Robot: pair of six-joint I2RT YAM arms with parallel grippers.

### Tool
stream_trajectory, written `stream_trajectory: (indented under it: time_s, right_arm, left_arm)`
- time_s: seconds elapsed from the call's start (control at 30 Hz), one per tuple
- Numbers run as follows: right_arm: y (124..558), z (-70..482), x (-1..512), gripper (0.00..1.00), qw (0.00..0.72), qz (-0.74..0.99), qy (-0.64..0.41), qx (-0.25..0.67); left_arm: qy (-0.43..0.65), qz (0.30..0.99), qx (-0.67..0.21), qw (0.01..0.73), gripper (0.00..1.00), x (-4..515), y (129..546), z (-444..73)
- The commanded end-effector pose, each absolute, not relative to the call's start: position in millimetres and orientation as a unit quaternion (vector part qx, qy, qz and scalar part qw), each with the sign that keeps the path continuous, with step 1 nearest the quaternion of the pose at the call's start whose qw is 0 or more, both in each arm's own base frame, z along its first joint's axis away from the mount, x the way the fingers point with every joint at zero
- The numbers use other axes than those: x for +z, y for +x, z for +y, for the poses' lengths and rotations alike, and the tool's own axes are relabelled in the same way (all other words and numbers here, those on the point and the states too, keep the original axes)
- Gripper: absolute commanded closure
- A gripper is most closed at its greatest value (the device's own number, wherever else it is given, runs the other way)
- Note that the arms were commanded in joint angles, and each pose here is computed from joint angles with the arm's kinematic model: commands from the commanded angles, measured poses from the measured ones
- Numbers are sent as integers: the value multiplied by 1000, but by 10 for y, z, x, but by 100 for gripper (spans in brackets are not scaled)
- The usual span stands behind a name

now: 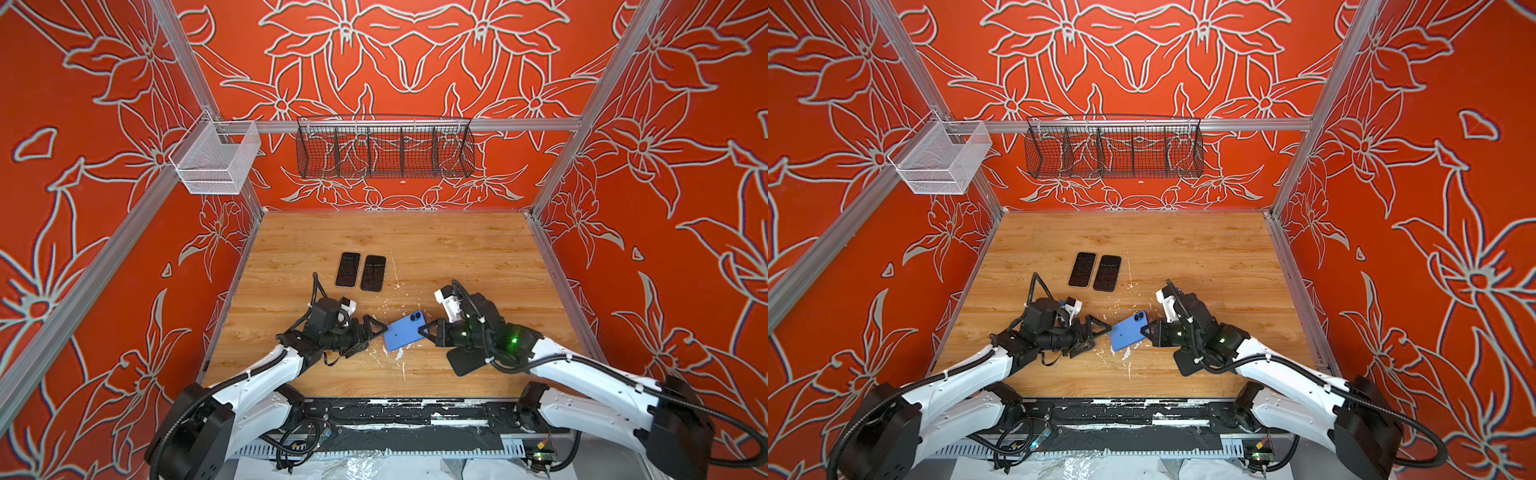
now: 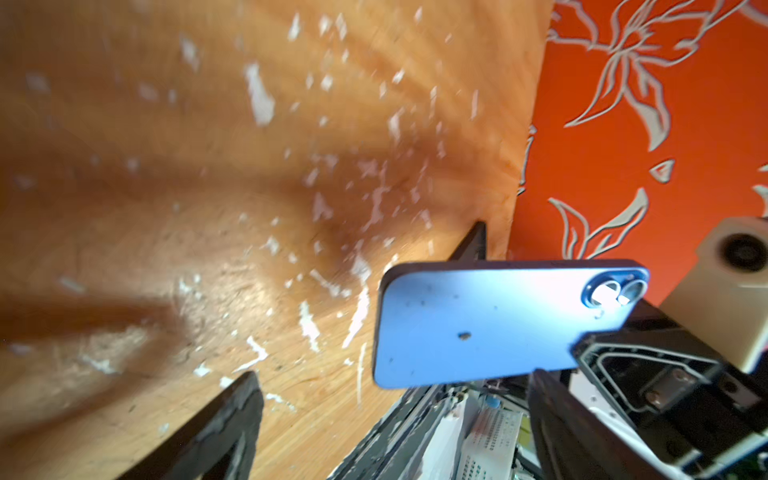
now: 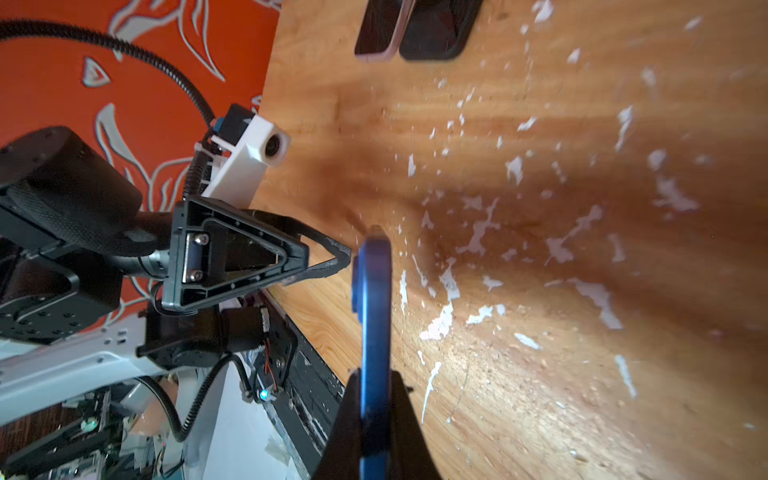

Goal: Put the phone into the phone case
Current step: 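Lift the blue phone with both grippers and carry it farther from the robot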

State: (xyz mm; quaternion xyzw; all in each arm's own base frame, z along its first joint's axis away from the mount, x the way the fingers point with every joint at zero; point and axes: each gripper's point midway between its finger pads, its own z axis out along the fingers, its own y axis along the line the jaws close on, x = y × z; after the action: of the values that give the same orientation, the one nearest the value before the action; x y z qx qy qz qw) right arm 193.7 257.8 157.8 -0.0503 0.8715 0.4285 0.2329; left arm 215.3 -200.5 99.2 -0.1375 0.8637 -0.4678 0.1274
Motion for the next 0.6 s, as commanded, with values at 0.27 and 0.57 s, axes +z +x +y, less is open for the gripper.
stream_trajectory:
  time_s: [0.27, 0.57]
  right_arm:
    - [2299, 2348, 2831, 100, 323, 785, -53, 526]
    - [2314, 2520, 3049, 100, 282, 744, -53, 604]
  left_arm:
    - [-48, 793, -574, 201, 3, 2043, 2556, -2121]
    - [16, 752, -620, 221, 0, 2369, 2556, -2238]
